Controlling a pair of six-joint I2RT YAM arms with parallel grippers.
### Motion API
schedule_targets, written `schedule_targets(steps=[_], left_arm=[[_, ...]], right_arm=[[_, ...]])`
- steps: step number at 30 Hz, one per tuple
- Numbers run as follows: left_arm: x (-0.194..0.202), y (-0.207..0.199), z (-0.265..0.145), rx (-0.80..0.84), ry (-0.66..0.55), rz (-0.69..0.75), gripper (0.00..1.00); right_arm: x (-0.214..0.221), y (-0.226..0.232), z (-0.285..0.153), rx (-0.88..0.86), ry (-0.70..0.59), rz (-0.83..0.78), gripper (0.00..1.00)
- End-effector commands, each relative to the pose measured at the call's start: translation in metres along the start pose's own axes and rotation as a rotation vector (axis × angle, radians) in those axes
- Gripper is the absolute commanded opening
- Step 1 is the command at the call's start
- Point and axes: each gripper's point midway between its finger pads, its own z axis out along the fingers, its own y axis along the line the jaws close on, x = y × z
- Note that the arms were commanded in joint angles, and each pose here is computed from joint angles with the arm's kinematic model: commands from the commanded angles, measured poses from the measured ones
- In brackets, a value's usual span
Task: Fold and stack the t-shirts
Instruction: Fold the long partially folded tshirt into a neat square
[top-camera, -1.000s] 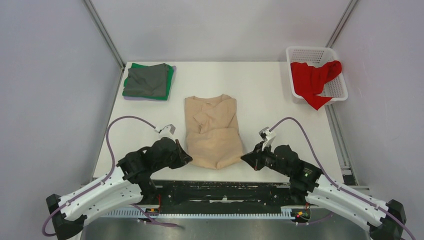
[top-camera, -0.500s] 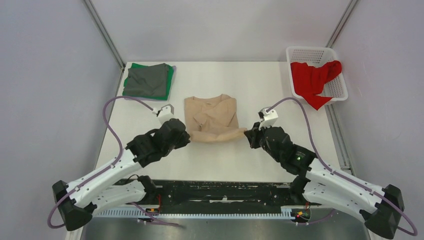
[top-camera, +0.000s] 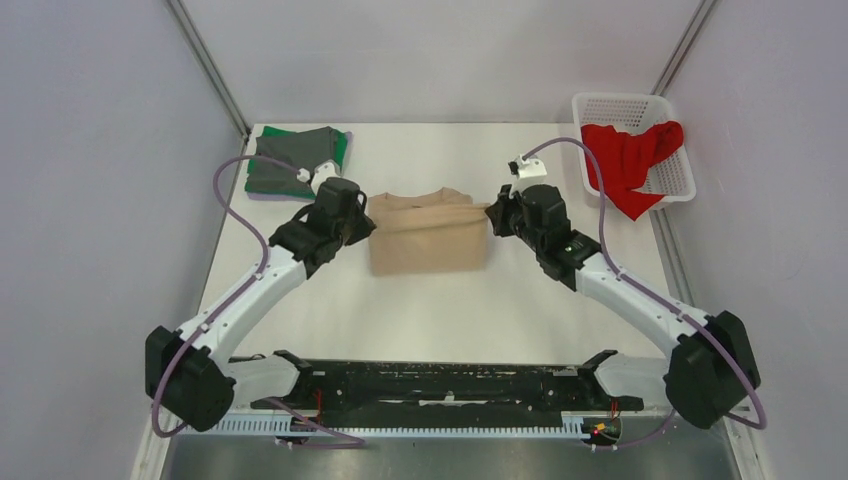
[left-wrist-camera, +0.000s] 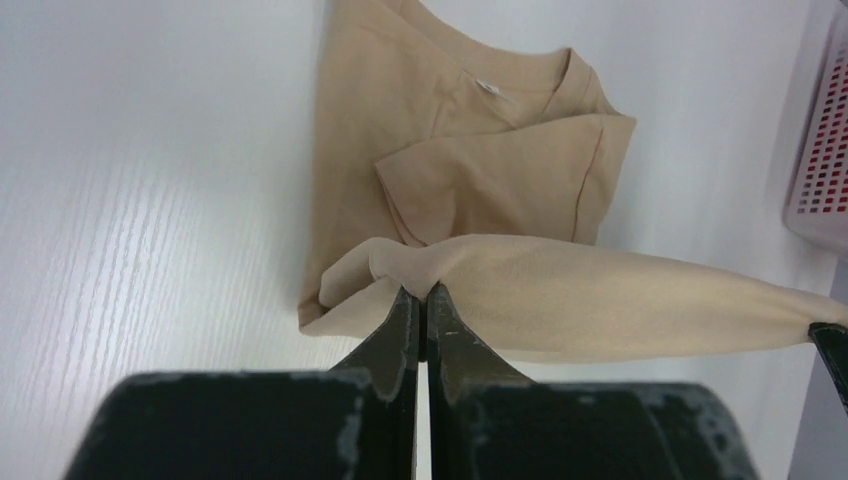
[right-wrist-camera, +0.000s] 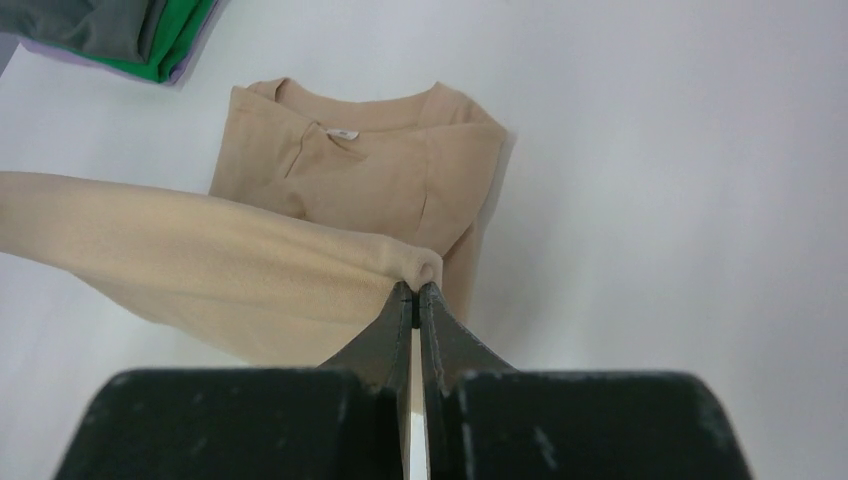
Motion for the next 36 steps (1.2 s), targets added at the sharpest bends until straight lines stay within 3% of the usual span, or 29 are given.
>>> schedule_targets(steps=[1, 8, 17, 20, 21, 22, 23, 24, 25, 26, 30, 36], left_arm=[[-0.040, -0.010, 0.021, 0.012, -0.064, 0.034, 0.02], [-0.056, -0.004, 0.078, -0.040, -0.024, 0.028, 0.02], [-0.055, 0.016, 0.158, -0.131, 0.040, 0.005, 0.02], [-0.049, 0.018, 0.186, -0.128, 0.068, 0.025, 0.14], [-0.047, 0.018, 0.193, -0.126, 0.084, 0.032, 0.16], [-0.045, 0.022, 0.201, -0.142, 0.104, 0.033, 0.16], [-0.045, 0.022, 0.206, -0.146, 0.118, 0.034, 0.21], [-0.048, 0.021, 0.209, -0.142, 0.125, 0.033, 0.36], [-0.054, 0.019, 0.209, -0.137, 0.123, 0.028, 0.60], [-0.060, 0.016, 0.207, -0.123, 0.115, 0.023, 0.96], [-0.069, 0.003, 0.185, -0.051, 0.084, 0.017, 1.00], [-0.016, 0.018, 0.152, 0.018, 0.205, 0.012, 1.00]], right_arm=[[-0.045, -0.006, 0.027, -0.020, -0.089, -0.014, 0.00], [-0.052, -0.021, 0.083, -0.063, -0.068, 0.012, 0.00], [-0.023, -0.045, 0.166, -0.048, 0.001, 0.042, 0.00], [-0.006, -0.052, 0.186, -0.039, 0.026, 0.045, 0.00], [-0.003, -0.054, 0.193, -0.040, 0.025, 0.044, 0.03], [-0.003, -0.055, 0.198, -0.042, 0.020, 0.045, 0.21], [-0.003, -0.057, 0.203, -0.049, 0.021, 0.043, 0.46], [-0.003, -0.057, 0.207, -0.064, 0.029, 0.040, 0.66], [-0.007, -0.058, 0.210, -0.069, 0.032, 0.044, 0.88], [-0.011, -0.058, 0.209, -0.077, 0.036, 0.043, 0.98], [-0.020, -0.056, 0.184, -0.084, 0.024, 0.015, 0.98], [0.005, -0.040, 0.125, -0.168, 0.029, 0.039, 0.98]])
